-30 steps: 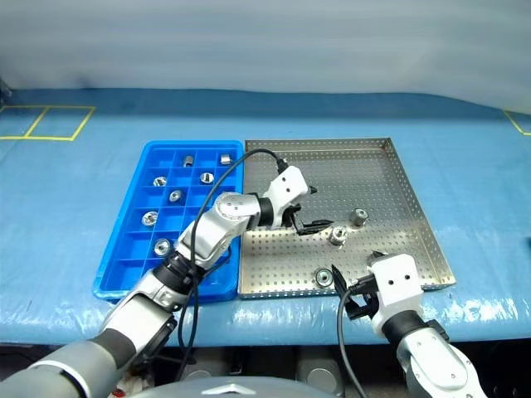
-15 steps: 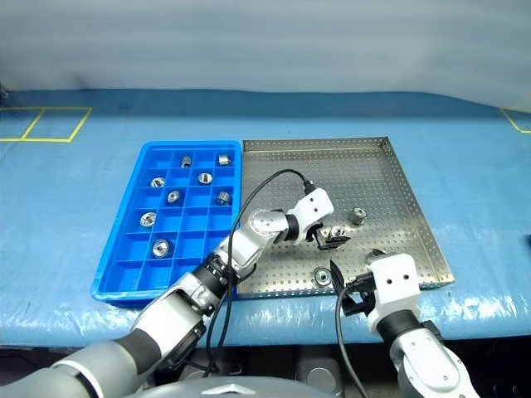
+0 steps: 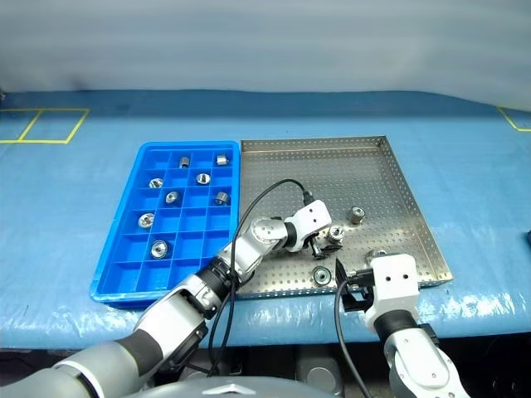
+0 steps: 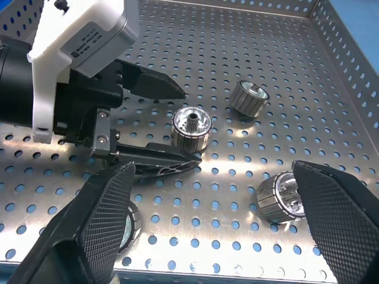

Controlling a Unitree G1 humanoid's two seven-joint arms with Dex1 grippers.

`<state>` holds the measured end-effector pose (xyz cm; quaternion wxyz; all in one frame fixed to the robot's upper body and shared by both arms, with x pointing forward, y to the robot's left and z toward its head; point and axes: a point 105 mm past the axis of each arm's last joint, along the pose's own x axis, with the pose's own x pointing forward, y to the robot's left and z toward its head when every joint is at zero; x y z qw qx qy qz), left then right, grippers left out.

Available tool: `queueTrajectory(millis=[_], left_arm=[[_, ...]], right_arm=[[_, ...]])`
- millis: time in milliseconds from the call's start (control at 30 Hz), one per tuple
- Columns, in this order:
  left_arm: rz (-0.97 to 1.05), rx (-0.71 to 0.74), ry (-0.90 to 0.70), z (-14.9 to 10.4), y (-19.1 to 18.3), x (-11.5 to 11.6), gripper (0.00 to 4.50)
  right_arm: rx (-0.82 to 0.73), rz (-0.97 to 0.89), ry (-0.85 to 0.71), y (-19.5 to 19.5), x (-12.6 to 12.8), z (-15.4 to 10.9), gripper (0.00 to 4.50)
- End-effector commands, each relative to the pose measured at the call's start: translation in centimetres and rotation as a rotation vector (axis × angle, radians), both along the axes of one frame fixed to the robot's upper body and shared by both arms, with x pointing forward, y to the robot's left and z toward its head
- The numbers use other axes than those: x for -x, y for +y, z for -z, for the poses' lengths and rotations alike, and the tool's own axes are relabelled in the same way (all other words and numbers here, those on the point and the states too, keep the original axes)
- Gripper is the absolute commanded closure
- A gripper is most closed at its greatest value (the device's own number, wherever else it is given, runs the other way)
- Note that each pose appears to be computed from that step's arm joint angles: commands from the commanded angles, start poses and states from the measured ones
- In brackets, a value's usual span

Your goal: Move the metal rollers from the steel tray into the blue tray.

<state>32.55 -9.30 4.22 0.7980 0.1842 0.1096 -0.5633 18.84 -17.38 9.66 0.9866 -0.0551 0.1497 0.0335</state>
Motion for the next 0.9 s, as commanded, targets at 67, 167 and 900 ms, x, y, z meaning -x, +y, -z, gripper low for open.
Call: queueTrajectory(millis=[67,167,900], left_arm=[[0.078,0.119,-0.011,-2.2,-3.4,1.9,0.98],[0.082,0.140,-0.024,-2.6,-3.6,1.9,1.98],[-0.174,0.404,-0.201,-14.6,5.7,-2.8,2.81]], right_arm=[[0.004,-0.003,-0.047,0.4,-0.2,-1.2,0.00],[0.005,-0.002,-0.049,0.4,-0.3,-1.2,0.00],[0.009,-0.336,-0.129,4.9,-4.6,-3.5,0.00]])
